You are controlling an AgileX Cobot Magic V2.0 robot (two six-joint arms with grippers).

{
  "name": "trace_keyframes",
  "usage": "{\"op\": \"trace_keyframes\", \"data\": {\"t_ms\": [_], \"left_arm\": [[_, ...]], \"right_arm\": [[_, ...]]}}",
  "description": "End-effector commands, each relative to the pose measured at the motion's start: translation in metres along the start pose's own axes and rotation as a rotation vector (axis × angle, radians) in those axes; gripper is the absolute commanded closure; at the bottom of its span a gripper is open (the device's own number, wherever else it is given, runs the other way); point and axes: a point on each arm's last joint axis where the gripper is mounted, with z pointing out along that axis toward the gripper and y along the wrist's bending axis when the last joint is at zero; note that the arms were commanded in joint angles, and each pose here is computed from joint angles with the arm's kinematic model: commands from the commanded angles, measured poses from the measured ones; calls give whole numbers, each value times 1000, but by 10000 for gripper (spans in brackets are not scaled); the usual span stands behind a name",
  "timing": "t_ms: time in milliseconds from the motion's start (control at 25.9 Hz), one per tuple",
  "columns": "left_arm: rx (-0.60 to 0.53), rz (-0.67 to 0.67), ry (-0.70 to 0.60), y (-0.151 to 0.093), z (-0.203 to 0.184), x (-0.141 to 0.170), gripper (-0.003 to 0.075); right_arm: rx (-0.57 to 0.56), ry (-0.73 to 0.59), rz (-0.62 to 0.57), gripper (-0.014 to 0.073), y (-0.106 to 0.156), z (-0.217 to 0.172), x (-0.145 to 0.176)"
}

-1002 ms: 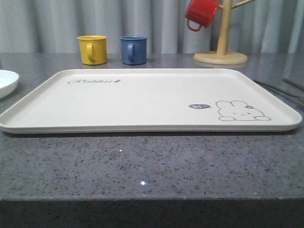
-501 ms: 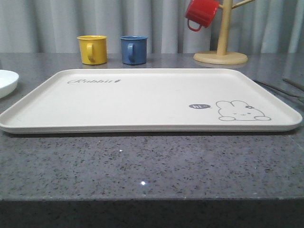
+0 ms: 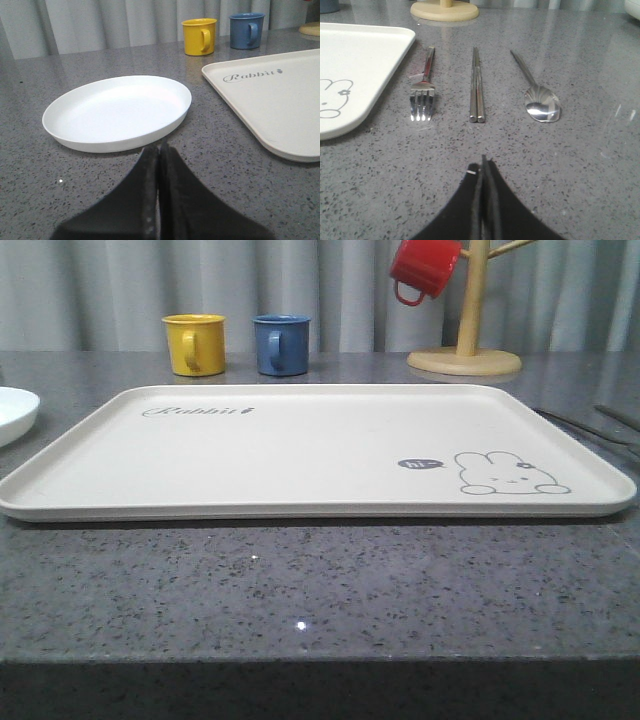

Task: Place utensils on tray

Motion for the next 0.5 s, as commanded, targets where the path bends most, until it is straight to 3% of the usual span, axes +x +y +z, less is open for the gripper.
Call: {"op": "trace_keyframes", "data": {"t_ms": [0,270,462], "left_arm": [[-17,-23,-101,1,-2,-8,738],[-21,-23,-123,2,-2,-10,738],[-39,-23,-223,4,-4,-19,738]], "right_arm": [[6,-110,-5,664,0,-3,-12],[6,-118,-5,664,0,-3,-13],[7,-169,-5,664,0,-4,-17]]}}
